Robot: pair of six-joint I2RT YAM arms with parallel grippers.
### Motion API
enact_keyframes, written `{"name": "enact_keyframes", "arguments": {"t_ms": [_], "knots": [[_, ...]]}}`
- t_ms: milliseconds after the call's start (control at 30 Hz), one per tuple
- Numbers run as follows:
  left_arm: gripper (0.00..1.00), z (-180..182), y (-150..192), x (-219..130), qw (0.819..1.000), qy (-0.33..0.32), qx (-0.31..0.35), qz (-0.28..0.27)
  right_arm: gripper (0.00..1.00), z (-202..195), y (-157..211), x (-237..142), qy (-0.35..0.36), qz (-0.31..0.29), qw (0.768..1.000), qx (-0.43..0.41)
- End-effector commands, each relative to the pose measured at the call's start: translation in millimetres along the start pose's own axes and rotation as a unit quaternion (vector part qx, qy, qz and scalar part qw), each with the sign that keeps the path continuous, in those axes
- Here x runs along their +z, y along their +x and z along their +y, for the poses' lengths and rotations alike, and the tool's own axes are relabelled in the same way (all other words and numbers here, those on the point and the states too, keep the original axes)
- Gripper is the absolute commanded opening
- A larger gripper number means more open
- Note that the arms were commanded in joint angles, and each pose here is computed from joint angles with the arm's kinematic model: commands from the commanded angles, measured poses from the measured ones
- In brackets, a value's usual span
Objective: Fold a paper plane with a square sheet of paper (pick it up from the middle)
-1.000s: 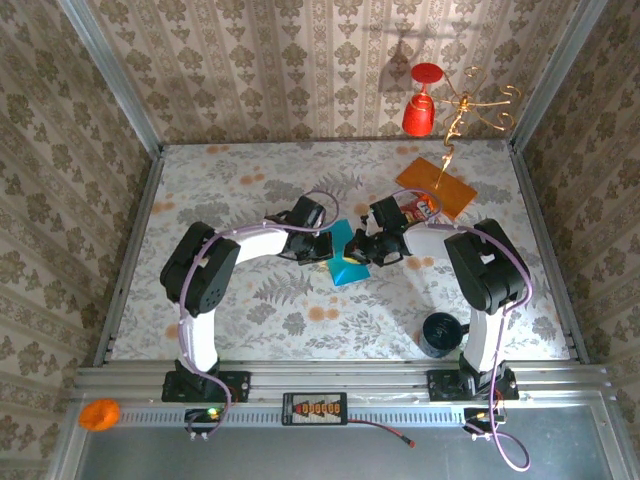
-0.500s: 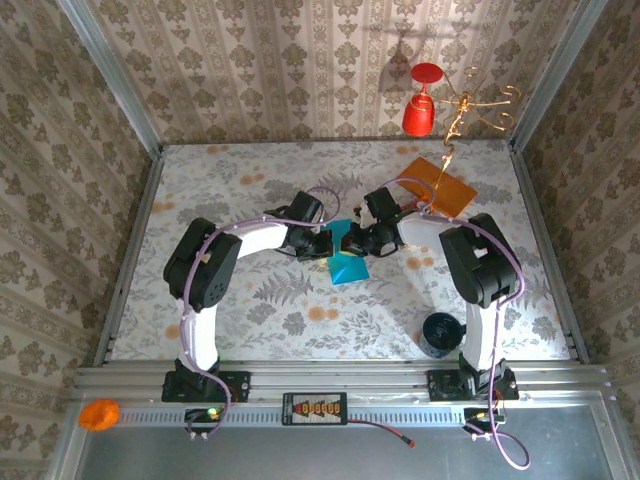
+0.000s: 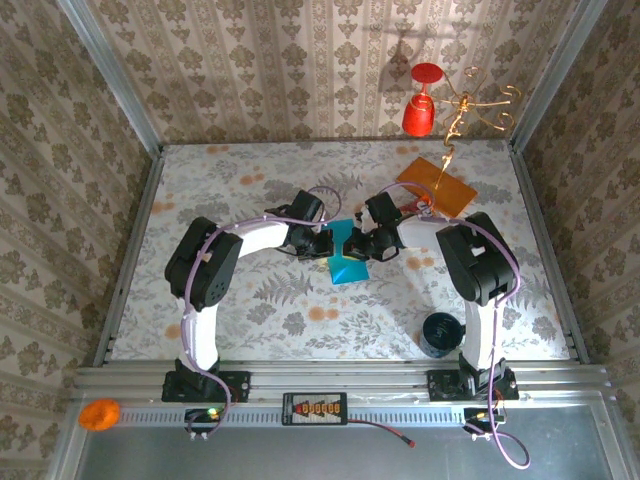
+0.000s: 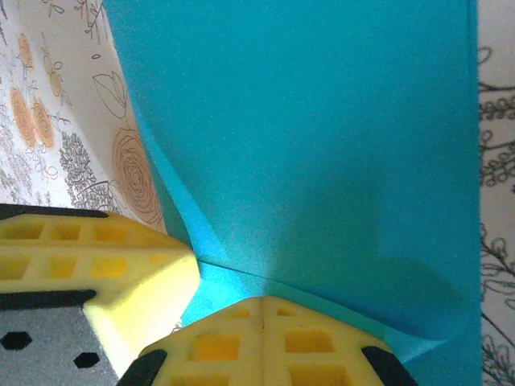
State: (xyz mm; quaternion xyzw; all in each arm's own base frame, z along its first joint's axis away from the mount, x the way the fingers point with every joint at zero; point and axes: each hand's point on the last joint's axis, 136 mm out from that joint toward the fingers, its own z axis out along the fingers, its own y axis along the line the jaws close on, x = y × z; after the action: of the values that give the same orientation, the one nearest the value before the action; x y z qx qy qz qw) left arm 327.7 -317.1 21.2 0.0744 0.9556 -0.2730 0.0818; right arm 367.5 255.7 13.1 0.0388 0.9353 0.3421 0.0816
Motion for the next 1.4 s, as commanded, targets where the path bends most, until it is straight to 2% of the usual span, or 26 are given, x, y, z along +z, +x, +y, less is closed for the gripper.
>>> {"name": "enact_keyframes", "arguments": {"t_ms": [0,100,267,367,567,833,1367], "knots": [[0.0,38.3,24.4,15.8,0.997,-0.06,-0.022,0.048,0.04,-44.8,29.9,8.9,0.061,0.027,0.997,0.051],[0.0,29.4,8.6,10.8,0.998,-0.048,-0.014,0.031,0.03,-42.8,34.3,7.1,0.056,0.015,0.995,0.076],[0.0,-10.9,-24.1,-9.8,1.0,0.004,-0.002,-0.017,0.03,-45.4,30.9,7.0,0.074,-0.018,0.989,0.128],[0.0,-25.0,-28.8,-28.4,0.999,0.018,-0.001,-0.048,0.03,-53.6,31.5,7.9,0.091,-0.027,0.985,0.146],[0.0,-32.8,1.1,-43.8,0.998,0.029,-0.014,-0.054,0.03,-66.3,37.8,11.0,0.113,-0.021,0.98,0.163],[0.01,-48.7,44.3,-22.7,0.998,0.056,-0.037,-0.015,0.03,-70.6,40.8,12.1,0.119,-0.016,0.978,0.17],[0.01,-39.2,48.3,2.1,0.998,0.04,-0.047,0.007,0.03,-74.8,43.9,12.5,0.12,-0.011,0.977,0.176]]}}
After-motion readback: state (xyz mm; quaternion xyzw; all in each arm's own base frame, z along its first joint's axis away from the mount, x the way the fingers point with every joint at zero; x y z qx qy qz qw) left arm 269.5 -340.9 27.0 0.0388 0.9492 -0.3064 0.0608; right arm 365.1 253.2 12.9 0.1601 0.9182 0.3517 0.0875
